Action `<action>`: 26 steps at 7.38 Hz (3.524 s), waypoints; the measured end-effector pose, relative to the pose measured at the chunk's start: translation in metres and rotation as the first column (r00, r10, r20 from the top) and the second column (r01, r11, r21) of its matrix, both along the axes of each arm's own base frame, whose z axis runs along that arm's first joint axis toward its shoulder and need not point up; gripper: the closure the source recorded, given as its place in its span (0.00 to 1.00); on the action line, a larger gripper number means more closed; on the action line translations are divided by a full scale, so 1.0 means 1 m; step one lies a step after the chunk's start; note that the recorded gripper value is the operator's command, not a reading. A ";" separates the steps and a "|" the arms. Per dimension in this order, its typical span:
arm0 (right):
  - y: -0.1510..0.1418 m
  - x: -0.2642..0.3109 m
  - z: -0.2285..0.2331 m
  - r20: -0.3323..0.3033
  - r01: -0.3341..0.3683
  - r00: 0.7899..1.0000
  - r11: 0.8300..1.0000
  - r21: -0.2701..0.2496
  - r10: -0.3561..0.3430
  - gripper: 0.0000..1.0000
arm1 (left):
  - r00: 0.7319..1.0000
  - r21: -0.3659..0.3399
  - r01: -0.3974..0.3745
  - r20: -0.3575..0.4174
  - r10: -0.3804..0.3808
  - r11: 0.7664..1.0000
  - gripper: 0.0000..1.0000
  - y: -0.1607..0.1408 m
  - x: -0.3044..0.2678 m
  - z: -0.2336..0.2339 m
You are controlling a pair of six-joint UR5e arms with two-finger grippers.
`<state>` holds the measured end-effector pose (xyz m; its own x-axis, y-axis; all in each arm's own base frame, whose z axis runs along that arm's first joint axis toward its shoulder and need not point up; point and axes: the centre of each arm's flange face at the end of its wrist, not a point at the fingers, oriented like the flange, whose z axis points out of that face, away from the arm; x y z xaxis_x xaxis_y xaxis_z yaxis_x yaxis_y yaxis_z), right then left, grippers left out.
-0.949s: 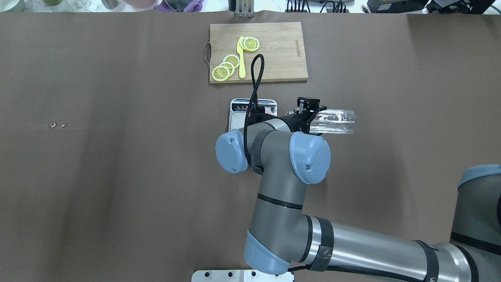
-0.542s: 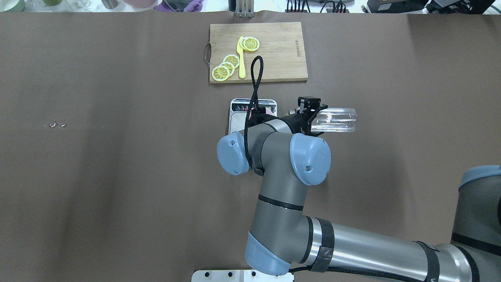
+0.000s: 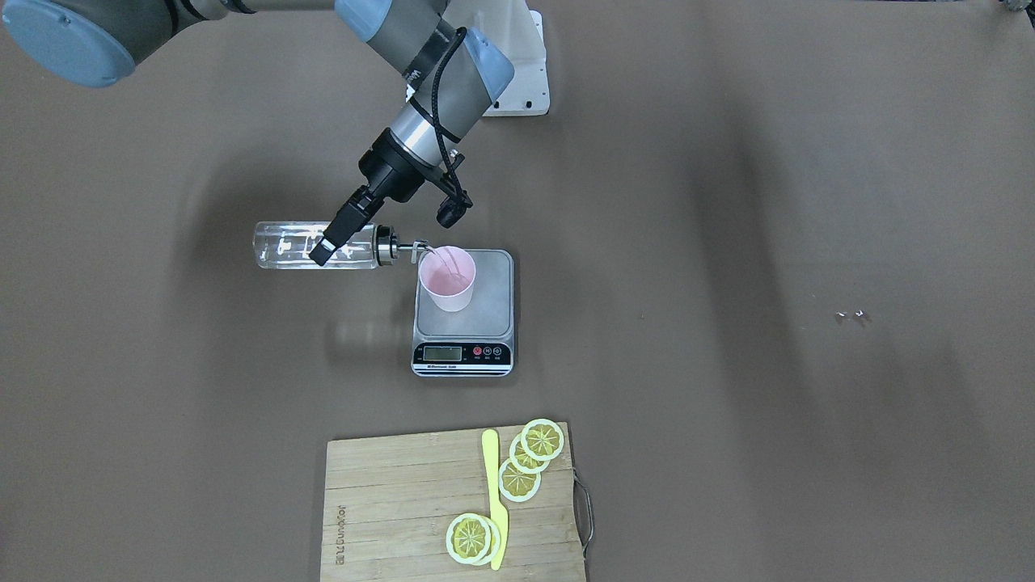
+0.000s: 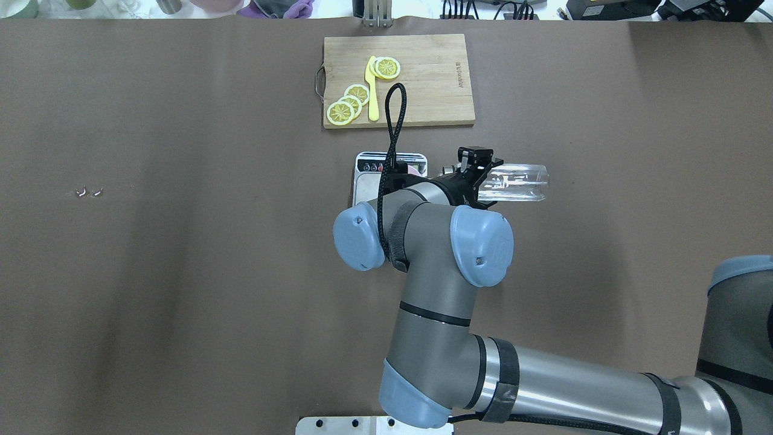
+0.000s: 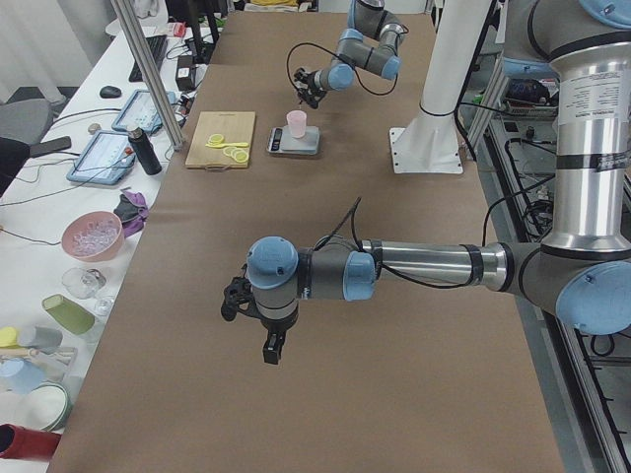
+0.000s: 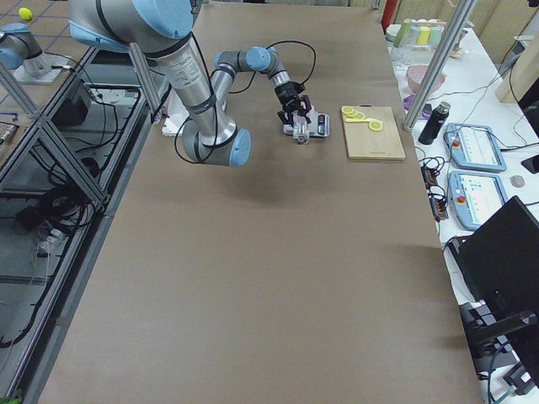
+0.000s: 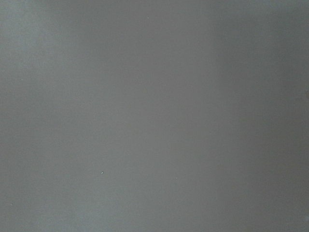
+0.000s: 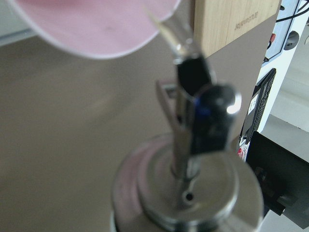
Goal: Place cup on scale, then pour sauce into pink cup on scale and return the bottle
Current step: 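Turn the bottle upright and move it away from the cup, then carry the bottle back to its starting spot with the right gripper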
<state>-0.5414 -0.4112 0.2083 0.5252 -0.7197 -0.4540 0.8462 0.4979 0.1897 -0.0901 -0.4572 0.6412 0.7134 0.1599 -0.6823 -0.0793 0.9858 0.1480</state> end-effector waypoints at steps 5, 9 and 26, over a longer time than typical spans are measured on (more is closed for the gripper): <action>-0.012 0.032 0.003 0.336 0.024 0.941 0.990 -0.136 0.023 0.85 | 1.000 0.007 0.004 0.002 -0.004 1.000 0.01 0.008 0.000 -0.006; -0.016 0.108 0.013 0.591 0.120 0.806 0.988 -0.099 -0.039 0.85 | 1.000 0.003 0.001 0.002 -0.001 1.000 0.01 0.010 0.001 -0.003; -0.070 0.356 0.321 0.921 0.308 0.203 0.914 0.263 -0.333 0.85 | 1.000 0.001 -0.002 0.007 0.002 1.000 0.01 0.012 0.001 -0.001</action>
<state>-0.1851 -0.4816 0.5291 0.3074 -0.9375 0.1630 0.1490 0.2166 0.9648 -0.0894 -0.4457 0.6402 0.7177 0.1615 -0.6774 -0.0818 0.9856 0.1482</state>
